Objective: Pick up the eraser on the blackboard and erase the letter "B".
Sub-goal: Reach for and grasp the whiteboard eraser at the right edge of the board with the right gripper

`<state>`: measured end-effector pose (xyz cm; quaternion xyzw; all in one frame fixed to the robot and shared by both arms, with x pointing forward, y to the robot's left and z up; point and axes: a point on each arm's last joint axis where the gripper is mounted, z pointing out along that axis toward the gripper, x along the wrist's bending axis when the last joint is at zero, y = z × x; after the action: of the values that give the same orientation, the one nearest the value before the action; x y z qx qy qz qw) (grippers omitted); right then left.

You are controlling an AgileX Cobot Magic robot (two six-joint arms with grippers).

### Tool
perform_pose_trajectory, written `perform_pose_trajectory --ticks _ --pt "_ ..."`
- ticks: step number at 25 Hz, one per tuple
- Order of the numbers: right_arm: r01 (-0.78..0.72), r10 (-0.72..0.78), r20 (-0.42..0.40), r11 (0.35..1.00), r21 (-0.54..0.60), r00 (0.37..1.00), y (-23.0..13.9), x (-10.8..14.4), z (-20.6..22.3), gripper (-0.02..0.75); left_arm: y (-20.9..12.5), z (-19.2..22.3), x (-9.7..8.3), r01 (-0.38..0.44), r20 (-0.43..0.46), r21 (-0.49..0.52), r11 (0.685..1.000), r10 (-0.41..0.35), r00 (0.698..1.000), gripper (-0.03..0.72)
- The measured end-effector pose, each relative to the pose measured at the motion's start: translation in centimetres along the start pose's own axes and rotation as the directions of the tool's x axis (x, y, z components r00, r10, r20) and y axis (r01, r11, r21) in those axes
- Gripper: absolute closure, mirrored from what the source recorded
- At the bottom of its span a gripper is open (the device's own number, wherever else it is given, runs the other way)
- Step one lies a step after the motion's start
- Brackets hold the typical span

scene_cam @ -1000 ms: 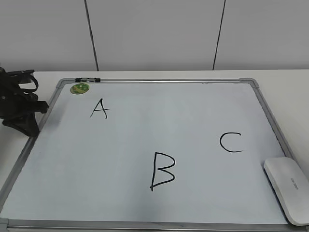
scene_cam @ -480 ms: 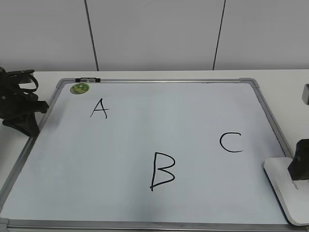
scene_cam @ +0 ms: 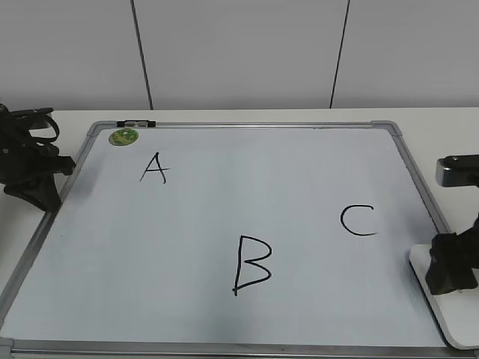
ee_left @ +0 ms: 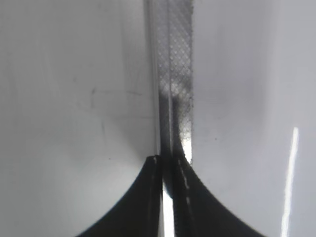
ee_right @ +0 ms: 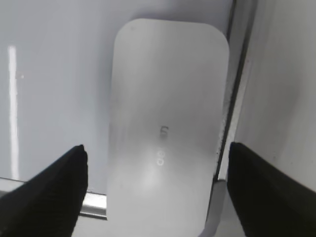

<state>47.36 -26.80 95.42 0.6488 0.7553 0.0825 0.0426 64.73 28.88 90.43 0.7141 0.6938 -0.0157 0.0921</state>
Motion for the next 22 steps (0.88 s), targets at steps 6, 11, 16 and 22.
perform_pose_trajectory --ticks 6,11,16,22 --pt "-0.003 0.003 0.001 1.000 0.029 1.000 0.5 -0.1 1.9 0.060 0.0 0.0 0.0 0.000 0.000 0.000 1.000 0.000 1.000 0.676" --pt "-0.005 0.005 0.002 0.999 0.048 1.000 0.7 -0.2 3.0 0.071 0.0 0.0 0.0 0.000 0.000 0.000 1.000 0.000 1.000 0.676" --pt "-0.005 0.005 0.002 0.999 0.049 1.000 0.8 -0.2 3.2 0.178 0.0 0.0 0.0 0.000 0.000 0.000 1.000 0.000 1.000 0.676" --pt "-0.007 0.007 0.001 0.999 0.049 1.000 0.8 -0.2 3.2 0.193 0.0 0.0 0.0 0.000 0.000 0.000 1.000 0.000 1.000 0.676"
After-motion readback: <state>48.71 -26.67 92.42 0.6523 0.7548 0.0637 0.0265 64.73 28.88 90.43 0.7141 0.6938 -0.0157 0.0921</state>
